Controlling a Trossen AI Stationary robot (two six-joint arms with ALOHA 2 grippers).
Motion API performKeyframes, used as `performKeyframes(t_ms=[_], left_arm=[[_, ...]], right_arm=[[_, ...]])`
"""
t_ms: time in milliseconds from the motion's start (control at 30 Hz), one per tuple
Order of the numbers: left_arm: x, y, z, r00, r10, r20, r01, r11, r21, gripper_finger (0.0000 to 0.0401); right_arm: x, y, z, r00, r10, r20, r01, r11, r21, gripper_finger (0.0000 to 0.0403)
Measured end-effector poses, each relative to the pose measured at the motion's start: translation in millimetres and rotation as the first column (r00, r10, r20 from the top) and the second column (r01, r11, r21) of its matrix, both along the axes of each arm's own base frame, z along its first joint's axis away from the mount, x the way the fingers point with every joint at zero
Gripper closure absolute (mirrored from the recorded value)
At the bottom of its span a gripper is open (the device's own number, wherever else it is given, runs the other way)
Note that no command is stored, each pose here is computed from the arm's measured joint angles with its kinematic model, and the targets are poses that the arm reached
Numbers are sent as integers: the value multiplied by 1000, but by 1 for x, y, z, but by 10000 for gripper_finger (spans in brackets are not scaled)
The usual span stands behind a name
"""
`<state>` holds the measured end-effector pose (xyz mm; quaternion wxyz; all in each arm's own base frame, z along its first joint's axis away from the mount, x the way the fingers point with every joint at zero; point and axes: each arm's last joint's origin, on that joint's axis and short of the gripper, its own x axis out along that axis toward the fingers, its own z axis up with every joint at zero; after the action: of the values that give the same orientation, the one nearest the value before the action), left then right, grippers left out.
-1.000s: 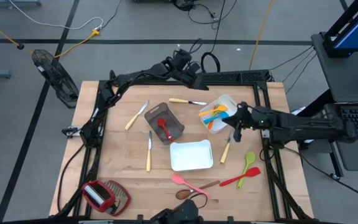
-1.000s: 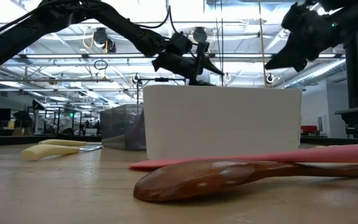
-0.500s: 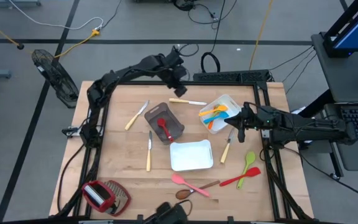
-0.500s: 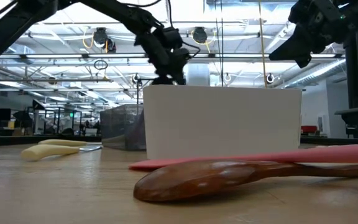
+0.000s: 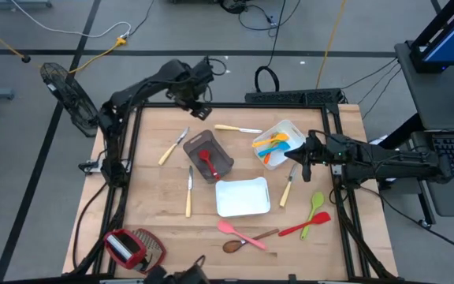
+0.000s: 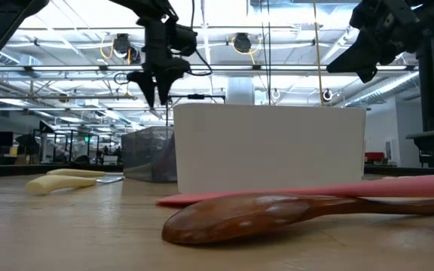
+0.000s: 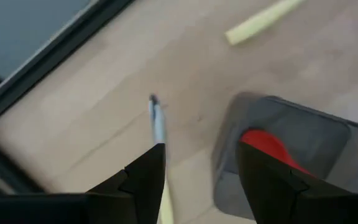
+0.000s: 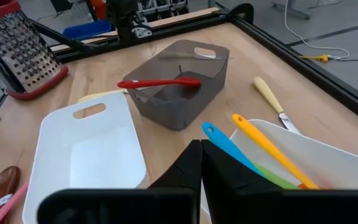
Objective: Pick & Place Kitchen Items
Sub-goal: Put the yellow table knife into the bottom white bin
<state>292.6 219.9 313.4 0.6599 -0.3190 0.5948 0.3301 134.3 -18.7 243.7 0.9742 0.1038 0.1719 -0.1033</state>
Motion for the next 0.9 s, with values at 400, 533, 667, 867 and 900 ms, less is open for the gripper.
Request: performKeyframes(t_ms=[400,533,667,867,900], left_arm=[[-51,-25,-23,977,206,-54,-210,974,-86,203],[-78,-38,-36,957,289,-19,-289,951,-107,203],[-99,-54,-46,934,355,37,-348,929,-126,203],[-116,-78,-64,906,424,9,-417,894,-162,203],[-117,-81,-66,902,431,6,-424,889,-171,203]], right_arm=[[-1,0,-2,1000,0,-21,0,1000,2,402],[-1,0,-2,1000,0,-20,0,1000,2,402],[-1,0,-2,1000,0,-19,0,1000,2,402],[-1,0,-2,1000,0,-18,0,1000,2,402],[-1,0,-2,1000,-1,-17,1,1000,2,402]])
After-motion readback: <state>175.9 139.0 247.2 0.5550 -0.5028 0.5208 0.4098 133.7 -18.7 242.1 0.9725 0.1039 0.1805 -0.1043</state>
